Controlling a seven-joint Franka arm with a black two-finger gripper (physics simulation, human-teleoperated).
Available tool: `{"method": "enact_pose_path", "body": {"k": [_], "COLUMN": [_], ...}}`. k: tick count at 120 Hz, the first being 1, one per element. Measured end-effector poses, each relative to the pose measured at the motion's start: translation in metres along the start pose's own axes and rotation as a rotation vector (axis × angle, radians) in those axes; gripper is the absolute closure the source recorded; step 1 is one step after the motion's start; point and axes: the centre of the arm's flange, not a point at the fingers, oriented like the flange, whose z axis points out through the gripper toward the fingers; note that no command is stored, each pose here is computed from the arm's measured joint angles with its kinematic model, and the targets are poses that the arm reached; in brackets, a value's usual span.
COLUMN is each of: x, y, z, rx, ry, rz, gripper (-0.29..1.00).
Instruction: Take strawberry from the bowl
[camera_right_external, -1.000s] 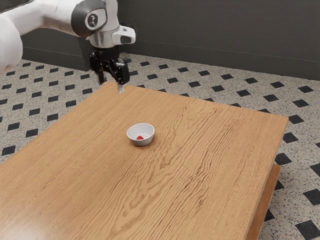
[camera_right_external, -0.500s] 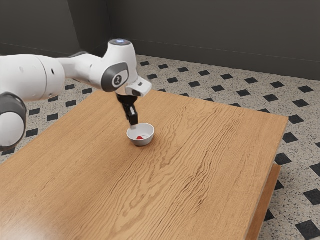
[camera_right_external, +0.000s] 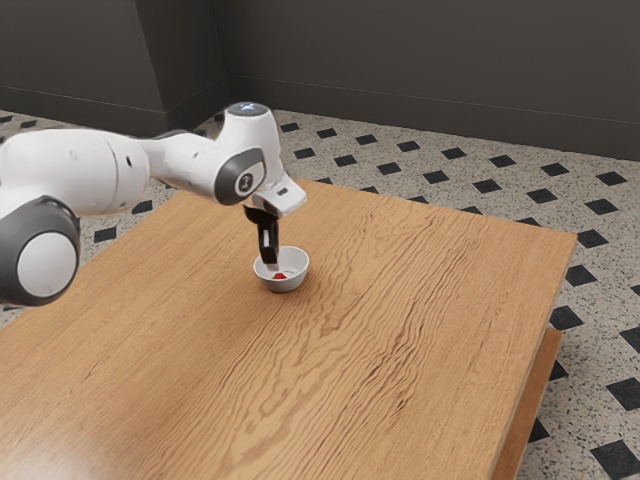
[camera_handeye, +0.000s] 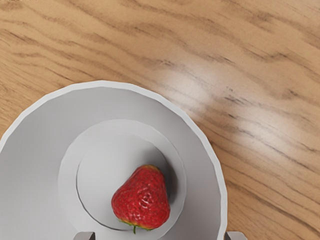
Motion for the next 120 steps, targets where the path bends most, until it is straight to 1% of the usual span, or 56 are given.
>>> {"method": "enact_pose_path", "body": {"k": [16,28,40,61,96,120], "x": [-0.001,-0.006,-0.004,0.000,-0.007,-0.005], "y": [-0.002,-0.005,-0.006,-0.011,-0.015,-0.019], "z": [0.006,0.009,0.017,0.023,0.041,0.043], "rx": [0.002,0.002,-0.005,0.005,-0.006,0.002], "ry": [0.005,0.010,0.033,0.061,0.061,0.066], "rz": [0.045,0.064,0.070,0.080,0.091,0.102], "gripper": [0.39,0.42,0.43,0.44,0.44,0.44]}}
